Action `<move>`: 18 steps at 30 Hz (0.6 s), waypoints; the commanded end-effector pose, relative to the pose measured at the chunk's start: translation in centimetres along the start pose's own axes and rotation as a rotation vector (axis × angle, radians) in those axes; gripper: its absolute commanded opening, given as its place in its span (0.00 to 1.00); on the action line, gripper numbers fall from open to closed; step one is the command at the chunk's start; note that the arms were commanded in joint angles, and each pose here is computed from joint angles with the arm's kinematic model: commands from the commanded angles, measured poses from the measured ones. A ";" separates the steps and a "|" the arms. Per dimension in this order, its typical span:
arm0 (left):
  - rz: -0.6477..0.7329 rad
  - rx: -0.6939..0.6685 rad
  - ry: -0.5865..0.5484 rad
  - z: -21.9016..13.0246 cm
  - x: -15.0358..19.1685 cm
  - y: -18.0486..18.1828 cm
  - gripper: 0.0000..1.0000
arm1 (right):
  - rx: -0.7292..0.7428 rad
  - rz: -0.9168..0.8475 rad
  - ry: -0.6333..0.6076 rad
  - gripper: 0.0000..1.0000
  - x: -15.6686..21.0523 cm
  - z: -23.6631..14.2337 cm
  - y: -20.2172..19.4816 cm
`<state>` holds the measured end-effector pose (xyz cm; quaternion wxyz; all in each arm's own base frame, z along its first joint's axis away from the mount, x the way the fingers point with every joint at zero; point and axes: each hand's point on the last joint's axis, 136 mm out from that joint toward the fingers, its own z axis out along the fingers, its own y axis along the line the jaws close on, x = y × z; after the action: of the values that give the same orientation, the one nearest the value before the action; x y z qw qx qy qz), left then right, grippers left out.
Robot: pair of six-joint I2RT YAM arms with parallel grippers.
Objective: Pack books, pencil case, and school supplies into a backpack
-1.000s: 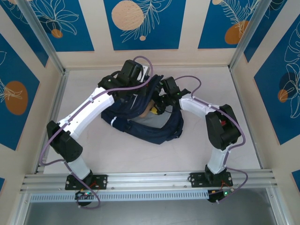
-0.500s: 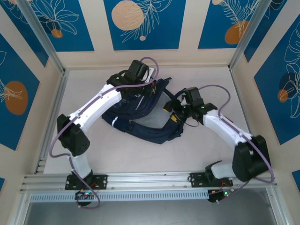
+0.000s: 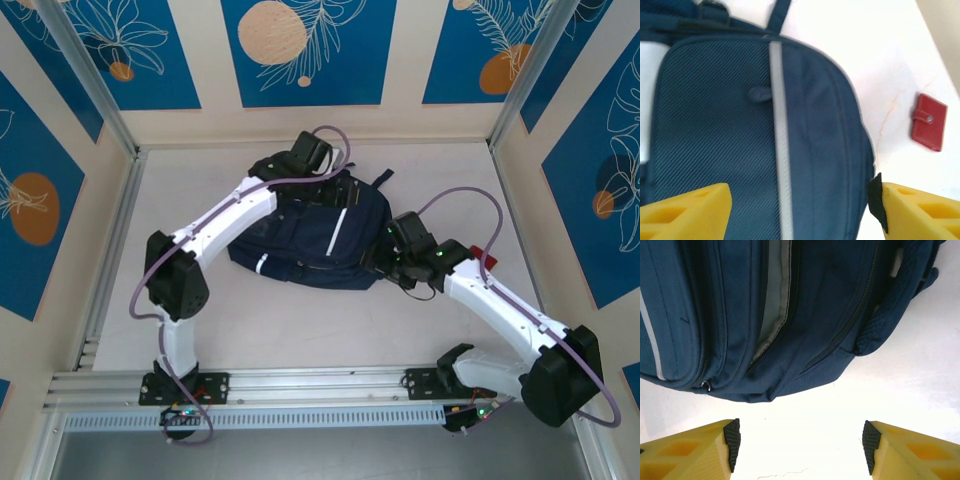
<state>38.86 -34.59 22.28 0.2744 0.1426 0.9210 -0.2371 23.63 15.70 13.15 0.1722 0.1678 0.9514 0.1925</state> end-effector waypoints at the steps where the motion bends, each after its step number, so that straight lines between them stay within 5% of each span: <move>1: -0.062 -0.075 -0.058 -3.2 1.1 2.3 0.76 | -0.010 -0.034 -0.002 0.71 -0.5 0.2 1.0; 11: -0.109 -0.024 -0.075 -4.7 12.4 6.3 0.71 | -0.205 0.027 0.103 0.74 -2.5 1.0 5.2; 18: -0.106 0.028 -0.060 -2.5 16.8 7.2 0.59 | -0.195 0.063 0.117 0.55 -4.0 1.9 6.1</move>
<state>26.19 -23.18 10.49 0.2505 0.0818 0.9389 -0.2214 28.78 19.34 14.11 0.1286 0.1711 0.9359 0.2797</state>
